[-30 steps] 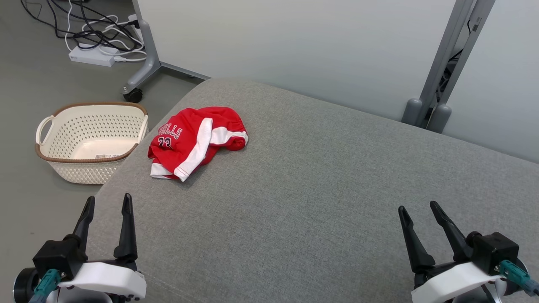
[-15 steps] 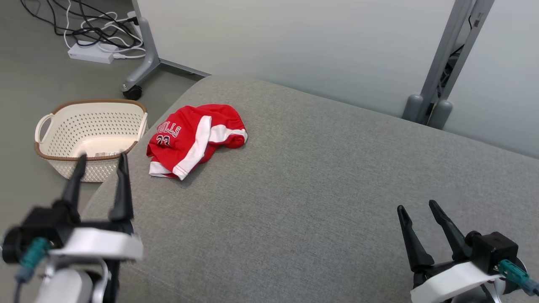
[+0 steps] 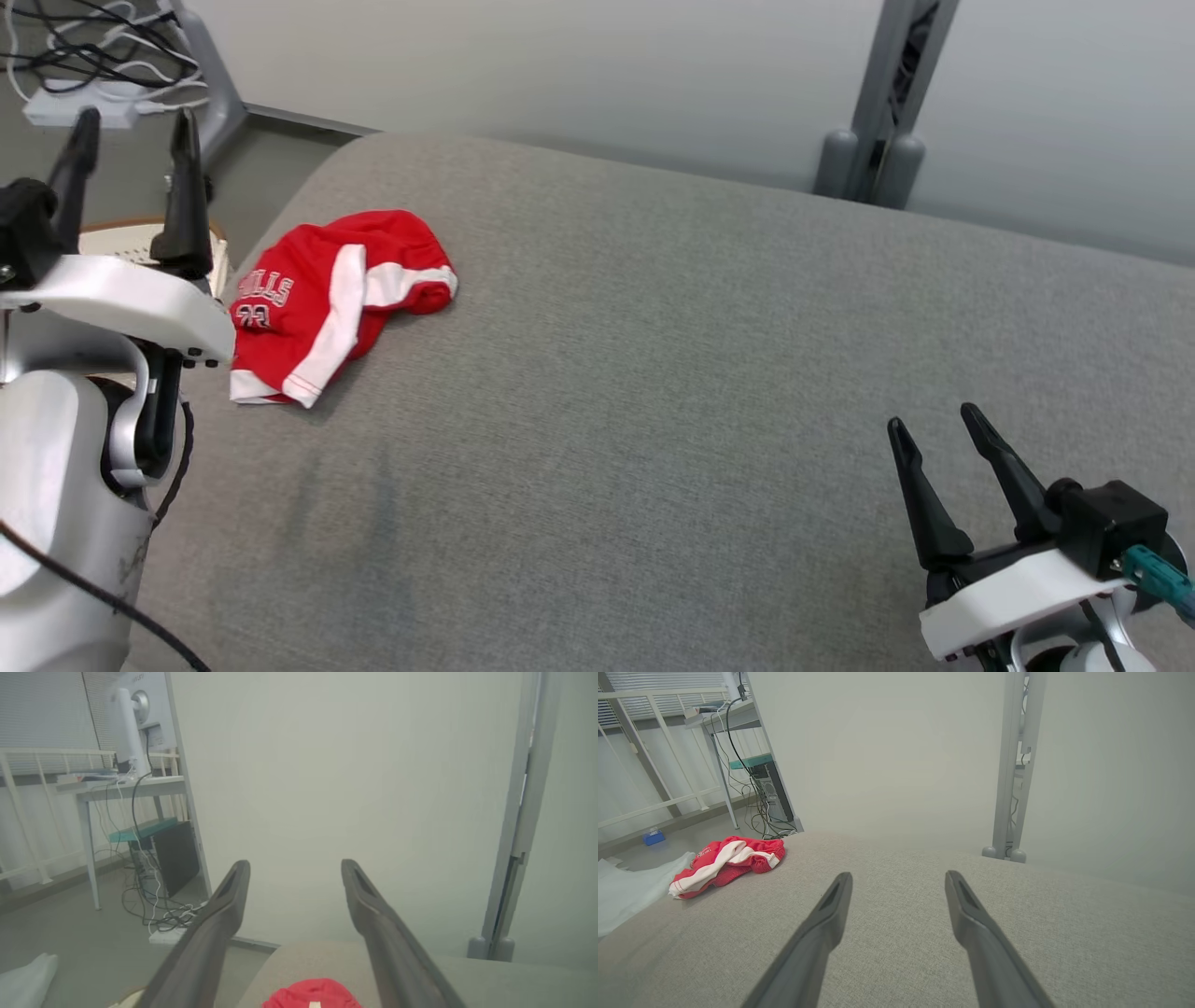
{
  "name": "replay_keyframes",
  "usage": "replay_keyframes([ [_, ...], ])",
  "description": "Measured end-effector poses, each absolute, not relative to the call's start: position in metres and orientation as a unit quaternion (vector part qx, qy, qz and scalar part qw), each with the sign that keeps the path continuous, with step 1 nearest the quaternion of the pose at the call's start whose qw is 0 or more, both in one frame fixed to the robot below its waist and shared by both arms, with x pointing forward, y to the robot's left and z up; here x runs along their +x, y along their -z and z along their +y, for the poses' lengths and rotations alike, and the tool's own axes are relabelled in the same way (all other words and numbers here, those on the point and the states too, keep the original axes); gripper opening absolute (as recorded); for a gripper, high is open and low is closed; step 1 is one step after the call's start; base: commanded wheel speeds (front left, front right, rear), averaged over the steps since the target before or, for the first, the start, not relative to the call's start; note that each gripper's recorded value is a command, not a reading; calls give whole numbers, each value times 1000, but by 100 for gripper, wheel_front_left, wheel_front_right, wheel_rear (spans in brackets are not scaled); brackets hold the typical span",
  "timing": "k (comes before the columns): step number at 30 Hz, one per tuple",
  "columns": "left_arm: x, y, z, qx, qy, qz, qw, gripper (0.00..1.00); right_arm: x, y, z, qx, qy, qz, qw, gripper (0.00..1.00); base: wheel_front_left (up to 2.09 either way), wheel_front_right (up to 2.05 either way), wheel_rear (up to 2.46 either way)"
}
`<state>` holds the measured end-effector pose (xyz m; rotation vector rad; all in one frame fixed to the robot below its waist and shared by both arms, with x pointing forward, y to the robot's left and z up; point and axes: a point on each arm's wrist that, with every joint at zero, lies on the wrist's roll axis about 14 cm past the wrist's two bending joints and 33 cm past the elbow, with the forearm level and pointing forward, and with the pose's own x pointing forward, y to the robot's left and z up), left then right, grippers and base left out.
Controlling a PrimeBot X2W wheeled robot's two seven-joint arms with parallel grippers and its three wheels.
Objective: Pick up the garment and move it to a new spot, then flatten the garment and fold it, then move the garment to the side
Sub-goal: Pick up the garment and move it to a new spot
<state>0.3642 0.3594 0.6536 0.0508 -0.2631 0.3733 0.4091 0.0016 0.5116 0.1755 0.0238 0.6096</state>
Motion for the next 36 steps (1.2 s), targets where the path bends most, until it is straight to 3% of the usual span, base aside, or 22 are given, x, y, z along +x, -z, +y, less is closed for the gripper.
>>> replay_keyframes([
  [6,402,-542,363,-32,-179,52,982,100,423,-498,-15,89,-280,25,956,100,0,0,0],
  [14,395,-417,357,-76,-186,236,951,100,434,-467,-35,86,-260,64,960,100,0,0,0],
  [27,396,-344,363,-82,-208,329,917,100,456,-431,-63,75,-233,99,965,100,0,0,0],
  [28,398,-343,363,-81,-209,328,918,78,457,-428,-64,74,-231,102,965,100,0,0,0],
  [29,401,-344,364,-82,-211,320,920,25,457,-426,-65,75,-229,104,965,100,0,0,0],
  [30,404,-346,365,-83,-213,311,922,0,457,-425,-67,74,-227,105,965,100,0,0,0],
  [36,421,-376,378,-79,-223,238,942,0,461,-436,-68,76,-223,88,968,100,0,0,0],
])
